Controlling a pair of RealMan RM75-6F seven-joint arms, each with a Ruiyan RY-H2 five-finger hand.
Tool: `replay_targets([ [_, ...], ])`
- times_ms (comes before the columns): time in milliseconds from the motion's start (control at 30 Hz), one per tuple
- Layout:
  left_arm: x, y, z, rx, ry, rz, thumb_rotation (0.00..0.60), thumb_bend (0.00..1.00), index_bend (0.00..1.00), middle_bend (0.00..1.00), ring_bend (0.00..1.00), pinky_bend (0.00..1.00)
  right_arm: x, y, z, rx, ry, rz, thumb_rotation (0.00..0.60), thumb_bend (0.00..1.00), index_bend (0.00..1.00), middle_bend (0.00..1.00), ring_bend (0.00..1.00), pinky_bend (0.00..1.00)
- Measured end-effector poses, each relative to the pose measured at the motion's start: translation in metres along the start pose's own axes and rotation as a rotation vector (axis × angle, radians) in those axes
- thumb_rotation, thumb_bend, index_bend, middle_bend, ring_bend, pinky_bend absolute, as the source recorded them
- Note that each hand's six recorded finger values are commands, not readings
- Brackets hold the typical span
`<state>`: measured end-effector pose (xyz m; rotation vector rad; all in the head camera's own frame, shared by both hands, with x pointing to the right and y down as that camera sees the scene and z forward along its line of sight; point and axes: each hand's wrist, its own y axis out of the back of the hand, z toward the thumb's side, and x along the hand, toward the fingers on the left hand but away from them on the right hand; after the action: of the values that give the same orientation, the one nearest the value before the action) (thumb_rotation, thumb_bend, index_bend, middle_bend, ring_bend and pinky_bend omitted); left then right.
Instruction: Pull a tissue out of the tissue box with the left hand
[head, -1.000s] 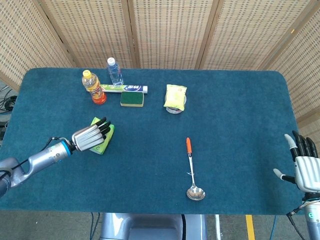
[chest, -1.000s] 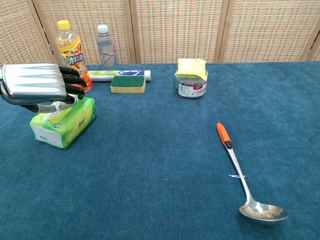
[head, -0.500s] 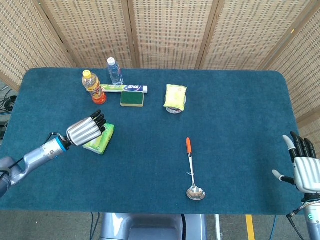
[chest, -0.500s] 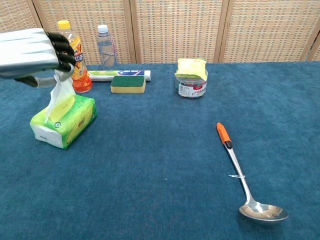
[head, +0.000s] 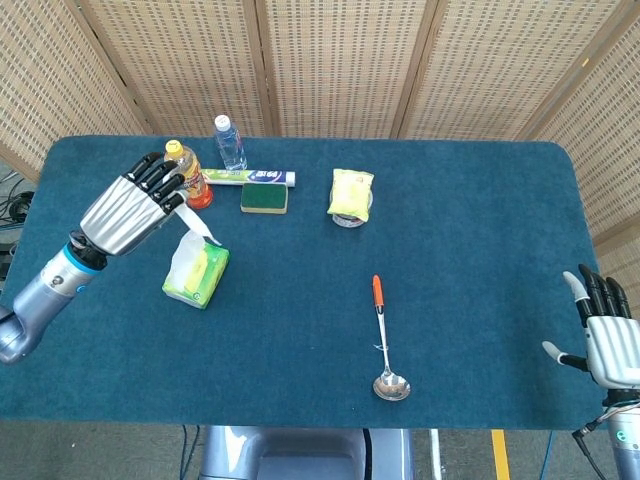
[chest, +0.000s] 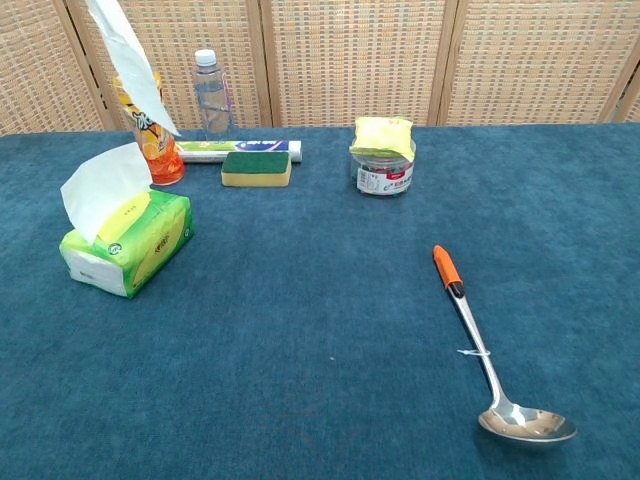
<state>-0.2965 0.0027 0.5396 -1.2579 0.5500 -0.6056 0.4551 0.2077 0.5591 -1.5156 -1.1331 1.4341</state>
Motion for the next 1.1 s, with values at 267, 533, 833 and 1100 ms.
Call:
replay_targets([
  [267,0.028,-0.031,0.062,-0.139,-0.029,-0.044,0.600,0.47,0.82,0.48,0.32,0.28,-0.003,-0.003,-0.001,-0.003,-0.004,0.012,0.600,0.00,0.00,0.00,0.00,0.00],
  [533,0.061,-0.067,0.149,-0.283,-0.094,-0.106,0.600,0.41,0.82,0.48,0.32,0.28,-0.006,-0.004,-0.007,-0.018,-0.018,0.023,0.600,0.00,0.00,0.00,0.00,0.00],
  [833,0.068,-0.100,0.181,-0.233,-0.142,-0.247,0.600,0.00,0.01,0.00,0.00,0.22,-0.008,-0.003,-0.010,-0.029,-0.020,0.029,0.600,0.00,0.00,0.00,0.00,0.00],
  [1100,0.072,-0.071,0.168,-0.320,-0.077,-0.118,0.600,0.00,0.00,0.00,0.00,0.12,-0.006,-0.004,-0.008,-0.023,-0.015,0.030,0.600,0.00,0.00,0.00,0.00,0.00],
])
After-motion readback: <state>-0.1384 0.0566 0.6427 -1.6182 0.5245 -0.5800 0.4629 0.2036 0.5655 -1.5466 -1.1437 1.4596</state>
